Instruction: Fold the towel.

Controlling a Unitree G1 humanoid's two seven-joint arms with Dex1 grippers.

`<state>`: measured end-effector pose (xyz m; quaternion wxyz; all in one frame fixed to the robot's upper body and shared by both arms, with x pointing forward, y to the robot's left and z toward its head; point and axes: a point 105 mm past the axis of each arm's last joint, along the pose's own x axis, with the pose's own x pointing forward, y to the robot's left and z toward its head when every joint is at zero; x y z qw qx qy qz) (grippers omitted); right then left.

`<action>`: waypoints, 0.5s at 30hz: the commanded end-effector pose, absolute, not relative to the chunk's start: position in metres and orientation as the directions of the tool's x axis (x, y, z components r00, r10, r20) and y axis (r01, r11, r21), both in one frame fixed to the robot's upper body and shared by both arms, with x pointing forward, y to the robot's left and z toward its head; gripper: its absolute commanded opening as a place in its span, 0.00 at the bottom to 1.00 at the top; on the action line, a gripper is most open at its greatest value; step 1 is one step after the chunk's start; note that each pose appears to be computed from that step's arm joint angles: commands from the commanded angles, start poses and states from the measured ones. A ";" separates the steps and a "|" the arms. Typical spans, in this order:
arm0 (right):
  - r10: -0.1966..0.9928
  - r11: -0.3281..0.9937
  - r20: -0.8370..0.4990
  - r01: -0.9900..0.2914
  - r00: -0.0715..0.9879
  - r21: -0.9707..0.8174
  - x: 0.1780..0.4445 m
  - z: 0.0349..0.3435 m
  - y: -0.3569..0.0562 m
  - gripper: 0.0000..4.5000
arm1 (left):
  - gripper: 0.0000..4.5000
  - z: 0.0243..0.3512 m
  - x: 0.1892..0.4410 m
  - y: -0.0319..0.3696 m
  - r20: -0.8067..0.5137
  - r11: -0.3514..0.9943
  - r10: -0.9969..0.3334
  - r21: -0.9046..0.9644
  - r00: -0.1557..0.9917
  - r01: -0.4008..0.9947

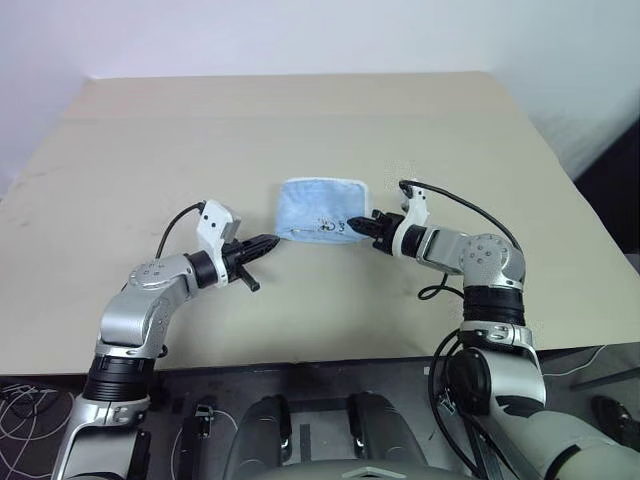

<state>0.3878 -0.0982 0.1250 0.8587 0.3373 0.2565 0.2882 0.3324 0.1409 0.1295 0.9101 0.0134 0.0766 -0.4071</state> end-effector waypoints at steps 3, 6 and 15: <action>0.542 0.606 -0.099 -0.306 0.834 0.734 0.393 0.163 -0.143 0.01 | 0.00 0.140 0.332 0.138 -0.123 0.658 -0.748 -0.009 0.653 0.753; 0.395 0.620 -0.050 -0.226 0.917 0.752 0.393 0.179 -0.188 0.01 | 0.00 0.140 0.332 0.139 -0.119 0.664 -0.743 -0.010 0.659 0.747; -0.120 0.538 -0.160 0.200 0.980 0.819 0.364 0.168 -0.312 0.01 | 0.00 0.140 0.339 0.129 -0.100 0.659 -0.749 -0.020 0.655 0.752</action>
